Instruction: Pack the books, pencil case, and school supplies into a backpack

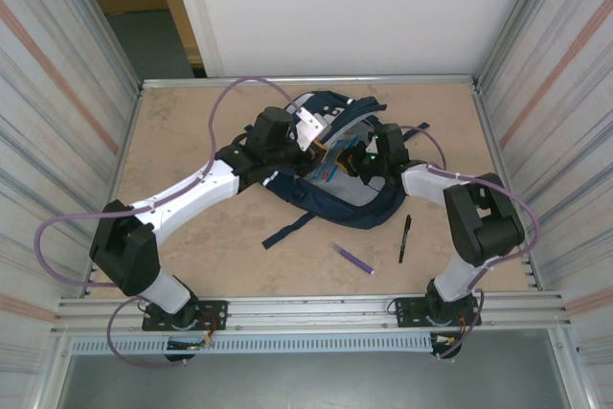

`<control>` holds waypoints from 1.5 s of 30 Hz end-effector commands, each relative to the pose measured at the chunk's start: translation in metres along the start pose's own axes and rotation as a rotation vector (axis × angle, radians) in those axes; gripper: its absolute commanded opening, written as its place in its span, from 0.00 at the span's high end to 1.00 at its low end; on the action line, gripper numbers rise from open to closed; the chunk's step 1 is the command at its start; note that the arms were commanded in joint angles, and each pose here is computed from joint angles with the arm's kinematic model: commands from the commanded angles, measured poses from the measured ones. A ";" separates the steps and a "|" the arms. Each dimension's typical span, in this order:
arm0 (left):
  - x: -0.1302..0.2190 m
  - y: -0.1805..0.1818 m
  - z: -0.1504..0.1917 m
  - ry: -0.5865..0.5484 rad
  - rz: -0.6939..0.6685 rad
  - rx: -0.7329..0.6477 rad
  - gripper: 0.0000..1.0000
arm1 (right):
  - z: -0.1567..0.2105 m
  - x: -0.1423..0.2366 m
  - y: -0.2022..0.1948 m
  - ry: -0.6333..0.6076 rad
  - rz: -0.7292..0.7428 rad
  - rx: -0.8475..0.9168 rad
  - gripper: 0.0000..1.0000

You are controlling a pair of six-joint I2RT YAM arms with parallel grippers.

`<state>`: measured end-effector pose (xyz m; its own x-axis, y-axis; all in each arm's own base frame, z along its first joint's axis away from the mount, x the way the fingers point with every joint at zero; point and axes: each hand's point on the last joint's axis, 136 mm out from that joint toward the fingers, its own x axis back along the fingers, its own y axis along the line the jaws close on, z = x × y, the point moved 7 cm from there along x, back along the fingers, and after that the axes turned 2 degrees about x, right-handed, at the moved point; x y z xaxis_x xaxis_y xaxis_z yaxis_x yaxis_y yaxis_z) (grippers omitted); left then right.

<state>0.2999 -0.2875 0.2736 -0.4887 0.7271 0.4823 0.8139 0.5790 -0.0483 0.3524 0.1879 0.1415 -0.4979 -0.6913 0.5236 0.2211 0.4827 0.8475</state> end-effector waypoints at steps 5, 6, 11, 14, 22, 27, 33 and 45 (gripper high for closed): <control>0.047 -0.015 -0.066 -0.281 0.073 -0.060 1.00 | -0.004 -0.040 -0.020 -0.050 0.080 -0.100 0.86; 0.047 -0.015 -0.066 -0.279 0.079 -0.061 1.00 | -0.002 -0.046 -0.021 -0.056 0.095 -0.097 0.85; 0.047 -0.016 -0.062 -0.284 0.098 -0.049 1.00 | -0.004 -0.079 -0.016 -0.019 0.069 -0.082 0.87; 0.044 -0.013 -0.056 -0.269 0.104 -0.037 1.00 | -0.005 -0.083 -0.008 -0.007 0.031 -0.073 0.82; 0.036 0.005 -0.029 -0.229 0.028 0.022 1.00 | 0.000 -0.025 -0.016 0.025 0.144 -0.055 0.52; 0.027 0.011 -0.018 -0.180 0.006 0.018 1.00 | 0.005 0.022 -0.019 0.061 0.210 0.031 0.47; 0.016 0.014 -0.003 -0.121 -0.005 0.030 1.00 | 0.024 0.084 -0.028 0.101 0.352 0.184 0.41; -0.001 0.007 0.026 -0.061 0.087 0.021 0.96 | 0.052 0.156 -0.086 0.018 0.751 0.246 0.39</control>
<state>0.2962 -0.2716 0.2494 -0.4587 0.7619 0.4573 0.8163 0.5646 -0.1219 0.2263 0.0805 0.1434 -0.2899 -0.2371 0.9272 0.2965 0.8989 0.3226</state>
